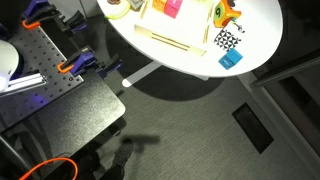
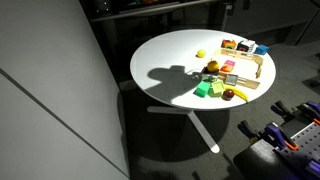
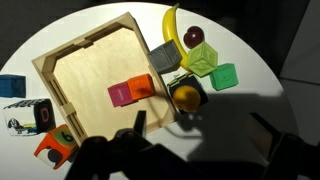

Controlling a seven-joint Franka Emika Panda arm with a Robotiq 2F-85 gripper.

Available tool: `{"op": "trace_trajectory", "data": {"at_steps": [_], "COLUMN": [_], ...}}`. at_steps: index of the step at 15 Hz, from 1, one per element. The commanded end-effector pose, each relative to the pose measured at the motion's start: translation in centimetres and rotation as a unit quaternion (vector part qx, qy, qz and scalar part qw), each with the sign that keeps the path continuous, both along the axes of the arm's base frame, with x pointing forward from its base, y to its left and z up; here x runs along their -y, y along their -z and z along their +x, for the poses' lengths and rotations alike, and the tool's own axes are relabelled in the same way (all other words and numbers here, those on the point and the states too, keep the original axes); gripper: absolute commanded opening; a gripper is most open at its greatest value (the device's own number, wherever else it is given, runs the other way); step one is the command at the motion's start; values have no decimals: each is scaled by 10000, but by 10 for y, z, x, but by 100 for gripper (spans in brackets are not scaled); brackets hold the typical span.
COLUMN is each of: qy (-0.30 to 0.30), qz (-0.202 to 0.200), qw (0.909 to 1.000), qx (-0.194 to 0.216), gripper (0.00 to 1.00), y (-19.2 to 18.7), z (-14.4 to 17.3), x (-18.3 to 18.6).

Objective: Remove the lemon from the box

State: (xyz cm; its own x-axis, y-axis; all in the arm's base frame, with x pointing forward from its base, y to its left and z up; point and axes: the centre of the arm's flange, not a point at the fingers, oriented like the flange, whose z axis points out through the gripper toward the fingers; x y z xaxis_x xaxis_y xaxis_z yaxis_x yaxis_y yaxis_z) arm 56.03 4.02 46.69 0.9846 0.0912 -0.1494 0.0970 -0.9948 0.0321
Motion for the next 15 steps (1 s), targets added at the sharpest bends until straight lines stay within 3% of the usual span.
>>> {"op": "trace_trajectory", "data": {"at_steps": [1,15], "qy": [62,30], "qz": [19,84], "qw": [10000,9985], "qx": [-14,537], "gripper": [100,100], "y": [-21,-52], "z": [-29,-73], "x": [0,8]}}
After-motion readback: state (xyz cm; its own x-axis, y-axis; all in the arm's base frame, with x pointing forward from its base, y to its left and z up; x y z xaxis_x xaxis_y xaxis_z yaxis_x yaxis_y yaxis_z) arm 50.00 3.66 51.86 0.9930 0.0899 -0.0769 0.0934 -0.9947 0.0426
